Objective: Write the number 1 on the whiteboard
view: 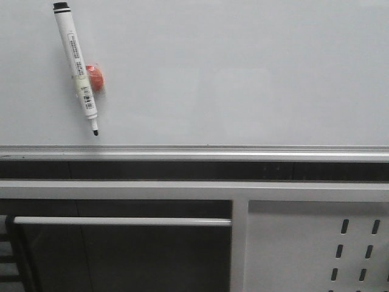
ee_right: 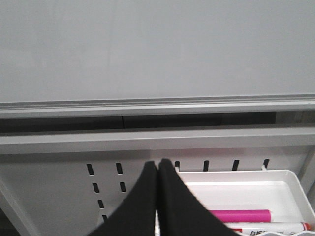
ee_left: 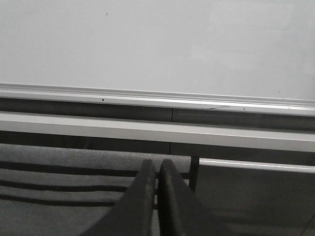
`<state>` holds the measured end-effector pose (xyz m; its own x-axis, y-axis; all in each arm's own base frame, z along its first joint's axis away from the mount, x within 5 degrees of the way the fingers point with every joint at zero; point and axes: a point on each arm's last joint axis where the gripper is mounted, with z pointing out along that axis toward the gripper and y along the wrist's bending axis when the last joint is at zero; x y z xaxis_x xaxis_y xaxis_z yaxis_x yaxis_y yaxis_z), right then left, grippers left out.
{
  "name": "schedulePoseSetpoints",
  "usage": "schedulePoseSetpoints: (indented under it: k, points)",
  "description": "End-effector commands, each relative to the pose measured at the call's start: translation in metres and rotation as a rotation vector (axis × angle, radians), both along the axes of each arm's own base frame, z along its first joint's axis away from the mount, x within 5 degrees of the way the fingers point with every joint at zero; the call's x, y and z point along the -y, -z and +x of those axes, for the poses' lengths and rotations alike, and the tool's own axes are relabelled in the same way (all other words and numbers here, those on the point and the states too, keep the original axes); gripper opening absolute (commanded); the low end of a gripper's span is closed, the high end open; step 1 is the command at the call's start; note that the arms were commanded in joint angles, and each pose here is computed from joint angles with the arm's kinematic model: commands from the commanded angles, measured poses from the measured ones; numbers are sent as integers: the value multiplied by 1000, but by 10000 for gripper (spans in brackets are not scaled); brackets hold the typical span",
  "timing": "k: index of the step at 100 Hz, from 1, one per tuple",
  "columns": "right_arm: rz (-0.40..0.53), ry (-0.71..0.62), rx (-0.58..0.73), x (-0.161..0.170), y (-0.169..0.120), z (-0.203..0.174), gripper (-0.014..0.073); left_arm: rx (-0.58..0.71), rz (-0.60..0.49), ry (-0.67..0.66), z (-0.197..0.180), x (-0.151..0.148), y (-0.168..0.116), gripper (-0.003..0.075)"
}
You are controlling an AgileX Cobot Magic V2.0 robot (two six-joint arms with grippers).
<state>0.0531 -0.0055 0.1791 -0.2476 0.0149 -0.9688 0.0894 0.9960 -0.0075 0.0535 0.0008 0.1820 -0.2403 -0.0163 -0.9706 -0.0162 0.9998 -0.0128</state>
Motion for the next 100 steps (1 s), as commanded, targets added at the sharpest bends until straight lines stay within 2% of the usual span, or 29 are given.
schedulePoseSetpoints:
  k: [1,10,15,25,34,58,79,92,100]
  points:
    - [-64,5,61,1,1,1,-79,103,36,-3,1,-1,-3,-18]
    - [-58,-6,201,0,-11,3,-79,234,47,1,2,0,-15,-18]
    - [-66,-13,300,-1,-20,3,-79,366,48,6,1,0,-27,-18]
    - [-82,-28,498,-3,-38,0,-79,550,48,13,-3,1,-43,-18]
    - [-93,-38,640,-4,-50,-4,-79,658,49,17,-6,2,-52,-18]
    - [-108,-56,898,-7,-71,-16,-79,729,49,20,-9,2,-58,-18]
    - [-86,-63,945,-7,-74,-18,-79,760,44,20,-10,2,-60,-18]
    - [-97,-76,1094,-9,-84,-28,-79,792,-25,30,-13,2,-69,-18]
    - [-35,-107,1176,-10,-88,-33,-79,804,-21,30,-16,2,-82,-18]
